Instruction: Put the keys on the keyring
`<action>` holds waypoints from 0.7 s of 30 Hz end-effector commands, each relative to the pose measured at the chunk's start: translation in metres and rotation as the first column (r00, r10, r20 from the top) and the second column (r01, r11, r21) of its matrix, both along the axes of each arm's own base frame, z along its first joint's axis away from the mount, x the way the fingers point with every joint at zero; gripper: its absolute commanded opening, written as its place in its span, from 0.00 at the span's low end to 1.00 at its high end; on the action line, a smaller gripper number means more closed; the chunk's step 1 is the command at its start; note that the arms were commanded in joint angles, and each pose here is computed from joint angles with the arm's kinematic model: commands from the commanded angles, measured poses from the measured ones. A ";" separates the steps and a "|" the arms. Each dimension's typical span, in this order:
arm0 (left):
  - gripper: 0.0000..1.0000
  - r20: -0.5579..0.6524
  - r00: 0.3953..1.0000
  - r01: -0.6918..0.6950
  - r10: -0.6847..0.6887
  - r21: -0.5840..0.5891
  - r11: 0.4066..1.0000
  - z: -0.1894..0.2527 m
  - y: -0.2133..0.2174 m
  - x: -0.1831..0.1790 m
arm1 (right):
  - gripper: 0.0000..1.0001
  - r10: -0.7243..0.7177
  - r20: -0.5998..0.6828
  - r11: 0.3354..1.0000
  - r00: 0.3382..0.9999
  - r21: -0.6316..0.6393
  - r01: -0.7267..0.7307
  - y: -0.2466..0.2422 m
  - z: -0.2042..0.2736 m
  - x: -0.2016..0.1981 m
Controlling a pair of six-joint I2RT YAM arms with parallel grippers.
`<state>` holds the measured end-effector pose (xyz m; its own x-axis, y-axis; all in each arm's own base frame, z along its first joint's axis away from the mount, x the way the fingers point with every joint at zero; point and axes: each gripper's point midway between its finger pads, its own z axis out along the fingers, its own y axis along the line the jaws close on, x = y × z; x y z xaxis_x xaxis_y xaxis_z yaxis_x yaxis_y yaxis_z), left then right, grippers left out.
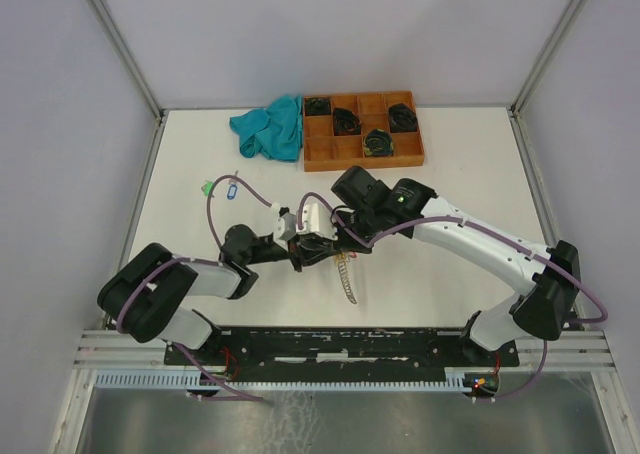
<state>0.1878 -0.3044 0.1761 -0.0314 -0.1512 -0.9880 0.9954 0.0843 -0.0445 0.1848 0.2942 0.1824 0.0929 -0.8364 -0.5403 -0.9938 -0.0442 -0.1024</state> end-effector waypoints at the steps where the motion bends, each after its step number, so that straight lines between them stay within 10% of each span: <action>1: 0.14 0.022 1.000 0.022 -0.022 -0.036 0.999 0.015 -0.006 0.001 | 0.01 0.018 0.061 0.995 0.998 0.100 -0.024 0.014 0.028 0.004; 11: 0.03 0.079 0.994 -0.070 0.080 -0.128 0.989 0.035 0.009 0.002 | 0.24 -0.036 0.124 0.959 0.992 0.283 0.000 0.009 0.047 0.007; 21: 0.03 0.106 0.982 -0.128 0.159 -0.250 0.960 0.063 0.024 0.000 | 0.27 -0.111 0.055 0.778 0.992 0.626 0.052 0.003 0.069 0.021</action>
